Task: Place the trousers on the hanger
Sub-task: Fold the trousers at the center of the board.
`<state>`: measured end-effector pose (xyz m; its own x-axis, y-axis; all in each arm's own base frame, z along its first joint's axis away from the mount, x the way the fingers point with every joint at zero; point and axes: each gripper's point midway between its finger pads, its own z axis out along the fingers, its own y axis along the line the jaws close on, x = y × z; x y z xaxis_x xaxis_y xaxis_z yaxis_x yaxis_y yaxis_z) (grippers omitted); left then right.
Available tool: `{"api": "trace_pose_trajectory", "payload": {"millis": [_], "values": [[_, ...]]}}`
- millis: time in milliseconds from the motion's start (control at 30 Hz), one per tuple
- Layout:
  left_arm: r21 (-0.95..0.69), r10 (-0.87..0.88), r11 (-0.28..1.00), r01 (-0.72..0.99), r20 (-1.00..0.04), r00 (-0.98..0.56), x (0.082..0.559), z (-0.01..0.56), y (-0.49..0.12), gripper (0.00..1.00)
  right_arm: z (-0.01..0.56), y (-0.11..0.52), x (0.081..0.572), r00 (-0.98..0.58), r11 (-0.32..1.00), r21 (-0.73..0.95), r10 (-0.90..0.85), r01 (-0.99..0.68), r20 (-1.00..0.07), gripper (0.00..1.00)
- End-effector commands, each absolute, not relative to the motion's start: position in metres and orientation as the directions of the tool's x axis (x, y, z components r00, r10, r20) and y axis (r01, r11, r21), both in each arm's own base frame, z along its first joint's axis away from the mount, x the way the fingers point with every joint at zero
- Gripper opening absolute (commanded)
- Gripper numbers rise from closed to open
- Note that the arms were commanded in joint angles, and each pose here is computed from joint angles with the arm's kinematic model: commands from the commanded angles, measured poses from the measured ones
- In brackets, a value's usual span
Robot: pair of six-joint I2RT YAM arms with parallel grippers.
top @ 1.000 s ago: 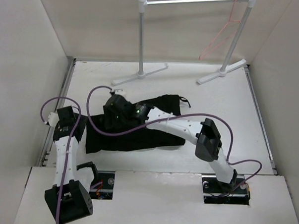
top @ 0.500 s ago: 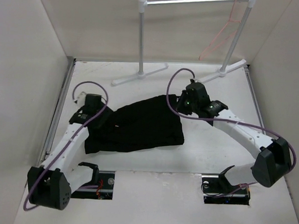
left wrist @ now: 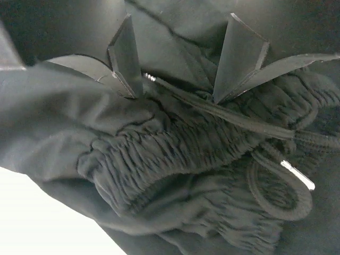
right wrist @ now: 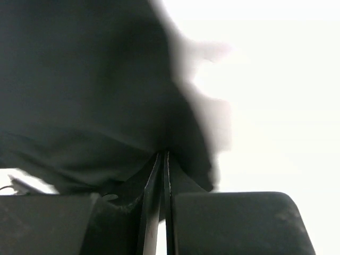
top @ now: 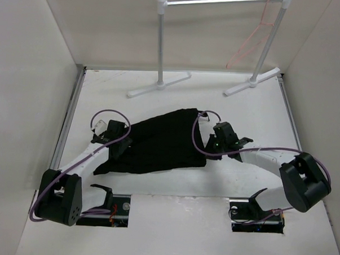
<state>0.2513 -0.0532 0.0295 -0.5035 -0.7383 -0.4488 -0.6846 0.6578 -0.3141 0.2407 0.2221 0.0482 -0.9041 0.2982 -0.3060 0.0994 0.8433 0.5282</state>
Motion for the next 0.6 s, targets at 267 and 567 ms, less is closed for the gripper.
{"api": "trace_pose_trajectory", "payload": {"millis": [267,567], "values": [[-0.392,-0.784,0.607,-0.691,-0.436,-0.442,0.272,0.047,-0.044,0.59,0.059,0.203,0.212,-0.9,0.845,0.52,0.317,0.124,-0.3,0.2],[-0.471,-0.743,0.667,-0.577,-0.482,-0.464,0.287,0.104,-0.077,0.49,0.143,0.267,0.263,-0.874,0.77,0.633,0.253,-0.077,-0.414,0.19]]}}
